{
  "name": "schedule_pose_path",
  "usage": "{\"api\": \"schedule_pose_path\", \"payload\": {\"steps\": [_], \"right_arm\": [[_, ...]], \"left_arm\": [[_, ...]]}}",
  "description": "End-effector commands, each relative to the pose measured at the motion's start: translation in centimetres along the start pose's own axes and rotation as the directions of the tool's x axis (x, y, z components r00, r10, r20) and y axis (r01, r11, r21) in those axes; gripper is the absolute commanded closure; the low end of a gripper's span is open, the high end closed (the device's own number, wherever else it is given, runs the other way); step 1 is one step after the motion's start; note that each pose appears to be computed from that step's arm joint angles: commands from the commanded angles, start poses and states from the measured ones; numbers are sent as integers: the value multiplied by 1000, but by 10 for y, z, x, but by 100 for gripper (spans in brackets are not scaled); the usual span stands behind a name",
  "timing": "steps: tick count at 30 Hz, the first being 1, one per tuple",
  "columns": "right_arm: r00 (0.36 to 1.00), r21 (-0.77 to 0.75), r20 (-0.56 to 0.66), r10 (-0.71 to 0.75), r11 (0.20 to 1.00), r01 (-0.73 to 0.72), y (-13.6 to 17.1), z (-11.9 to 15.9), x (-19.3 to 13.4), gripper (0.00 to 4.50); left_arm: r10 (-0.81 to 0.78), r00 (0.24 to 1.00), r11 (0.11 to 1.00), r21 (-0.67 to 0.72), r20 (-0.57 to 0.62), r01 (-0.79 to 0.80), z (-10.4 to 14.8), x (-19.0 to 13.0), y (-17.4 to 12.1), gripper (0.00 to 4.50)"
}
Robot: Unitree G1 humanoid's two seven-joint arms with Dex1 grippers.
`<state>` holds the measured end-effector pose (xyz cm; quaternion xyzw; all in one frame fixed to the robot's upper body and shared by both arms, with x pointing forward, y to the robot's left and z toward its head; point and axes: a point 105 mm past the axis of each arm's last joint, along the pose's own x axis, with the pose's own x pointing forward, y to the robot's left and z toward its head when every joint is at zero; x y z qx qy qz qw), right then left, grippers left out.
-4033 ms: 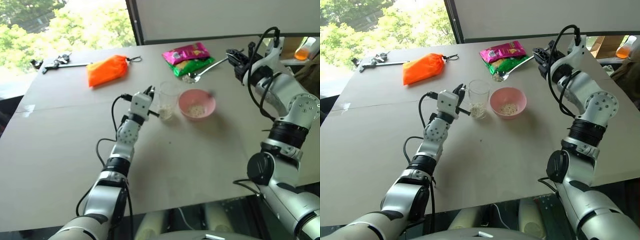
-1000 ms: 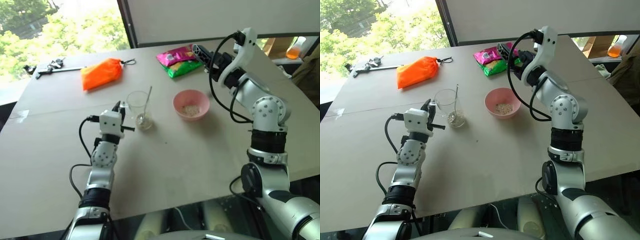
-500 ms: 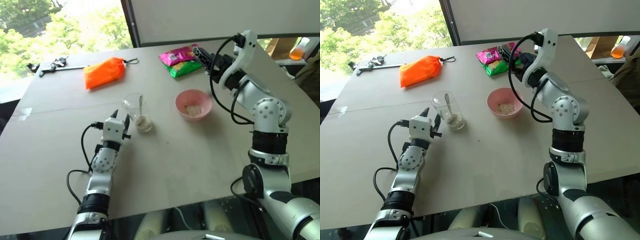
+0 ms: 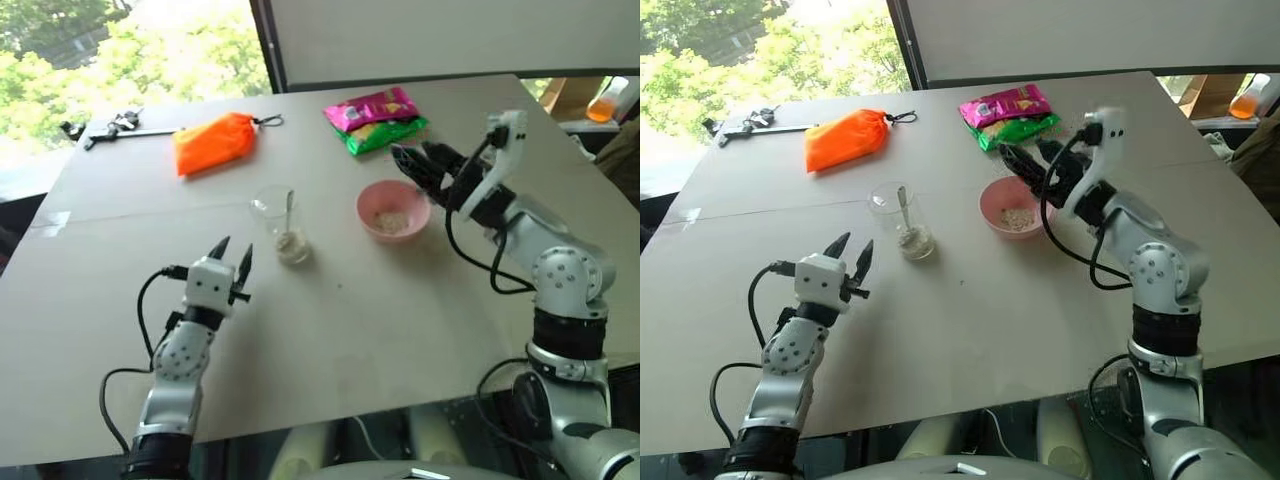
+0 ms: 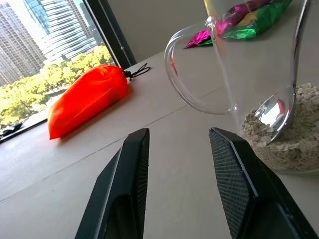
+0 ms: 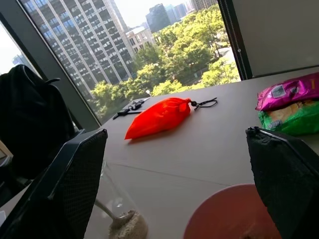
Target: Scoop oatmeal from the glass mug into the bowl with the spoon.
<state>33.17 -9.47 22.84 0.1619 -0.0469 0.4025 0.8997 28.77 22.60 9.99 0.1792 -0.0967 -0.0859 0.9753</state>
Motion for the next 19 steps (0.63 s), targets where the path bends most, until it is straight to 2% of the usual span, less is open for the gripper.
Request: {"api": "schedule_pose_path", "payload": {"steps": [1, 5, 10, 14, 19], "right_arm": [[998, -75, 19, 68, 995, -66, 11, -4, -23, 0], [997, -132, -62, 52, 989, -60, 6, -34, -58, 0], [981, -203, -192, 17, 977, -56, 0, -72, -98, 0], [967, -226, -251, -49, 974, -9, -13, -97, -129, 0], [954, -264, -298, -43, 964, -39, -17, -110, -143, 0]], "left_arm": [[-45, 999, 997, -67, 8, 45, 17, -13, 5, 257], [-169, 982, 974, -166, -79, 155, 8, -34, -14, 257], [-289, 944, 942, -224, -156, 251, -4, -54, -39, 257], [-308, 936, 931, -257, -173, 259, -12, -60, -49, 257], [-320, 932, 923, -277, -169, 267, -15, -64, -54, 257]]}}
